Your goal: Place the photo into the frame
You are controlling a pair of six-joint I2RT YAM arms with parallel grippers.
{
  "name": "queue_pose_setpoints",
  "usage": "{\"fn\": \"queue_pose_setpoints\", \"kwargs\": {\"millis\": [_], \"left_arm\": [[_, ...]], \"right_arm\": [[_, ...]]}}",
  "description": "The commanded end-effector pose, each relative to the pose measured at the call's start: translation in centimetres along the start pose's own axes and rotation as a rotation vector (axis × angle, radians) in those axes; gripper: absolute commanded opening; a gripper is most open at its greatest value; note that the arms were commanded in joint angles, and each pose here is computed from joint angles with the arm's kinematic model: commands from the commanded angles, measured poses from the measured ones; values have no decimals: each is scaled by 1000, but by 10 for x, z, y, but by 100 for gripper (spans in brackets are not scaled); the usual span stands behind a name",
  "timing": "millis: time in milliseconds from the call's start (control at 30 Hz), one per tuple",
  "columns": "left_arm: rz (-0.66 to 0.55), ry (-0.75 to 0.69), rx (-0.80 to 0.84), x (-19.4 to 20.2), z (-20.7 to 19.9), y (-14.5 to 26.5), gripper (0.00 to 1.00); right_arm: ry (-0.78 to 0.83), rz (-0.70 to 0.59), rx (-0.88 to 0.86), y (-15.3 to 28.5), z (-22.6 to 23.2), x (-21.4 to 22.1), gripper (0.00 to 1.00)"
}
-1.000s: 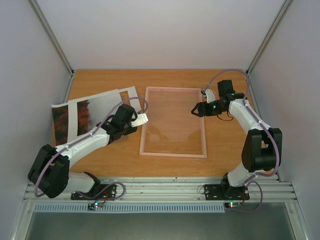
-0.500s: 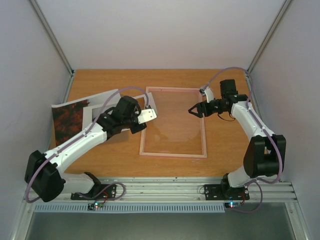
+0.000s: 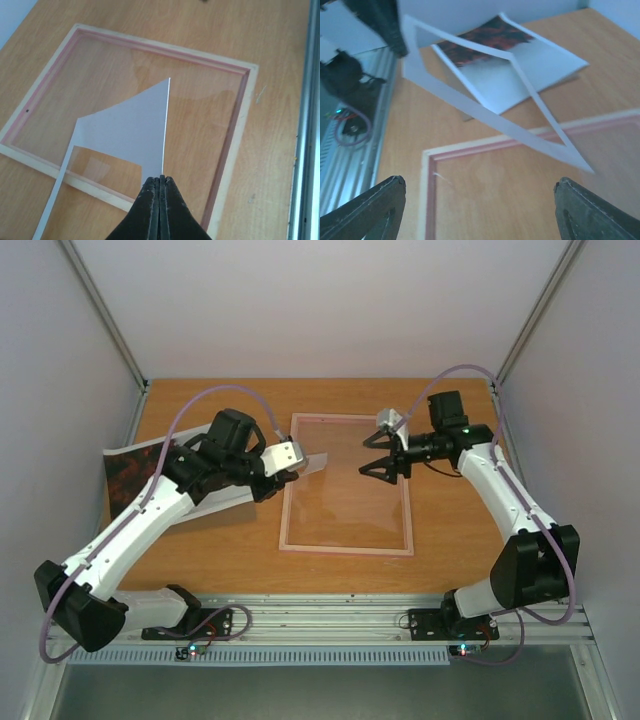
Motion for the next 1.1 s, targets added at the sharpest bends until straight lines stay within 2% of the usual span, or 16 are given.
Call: {"fn": "queue_pose_setpoints", "kwargs": {"millis": [0,167,267,333,433,467,533,600,700,767,933,967,1000,1067], "left_arm": [[-29,23,76,-11,-10,11,0],[-28,25,100,-13,-11,10,1],[-25,31,98,-13,-10,10,0],[-30,30,91,-15,-9,10,0],[-36,41,82,-18,-7,9,1],[-38,49,78,-18,-6,10,0],[-46,60,85,-21,-6,11,1],[-46,62,105,-21,-8,11,0],[-47,56,129,-23,-10,11,1],[-43,52,128,-23,-10,10,0],[-51,96,102,-27,-1,14,0],[-48,112,87,-28,2,15,1],[-39,130,69,-29,6,18,7],[21,160,38,-29,14,21,31]], "right_arm": [[146,-42,-139,-21,33,-15,82],[170,-40,-140,-52,27,-24,83],[165,-41,-162,-65,28,-27,76],[169,-32,-176,-72,34,-25,67],[175,-18,-166,-77,39,-24,44],[168,-18,-165,-77,40,-25,40],[165,-23,-165,-77,41,-27,42],[182,-20,-160,-83,41,-26,57],[214,-20,-155,-89,38,-27,59],[219,-20,-159,-92,35,-30,48],[252,-40,-168,-83,41,-41,3],[255,-41,-170,-80,44,-44,1],[257,-39,-170,-77,46,-47,1],[245,-21,-165,-69,48,-52,1]]}}
Point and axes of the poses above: each gripper's point midway between its finger pads, its own y axis back along the fingers, its own z axis along the line the jaws close on, x = y × z, the point moved 6 cm from there along y, back along the fingers, and after that the axes turned 9 degrees about y, right-handed, at the moved point
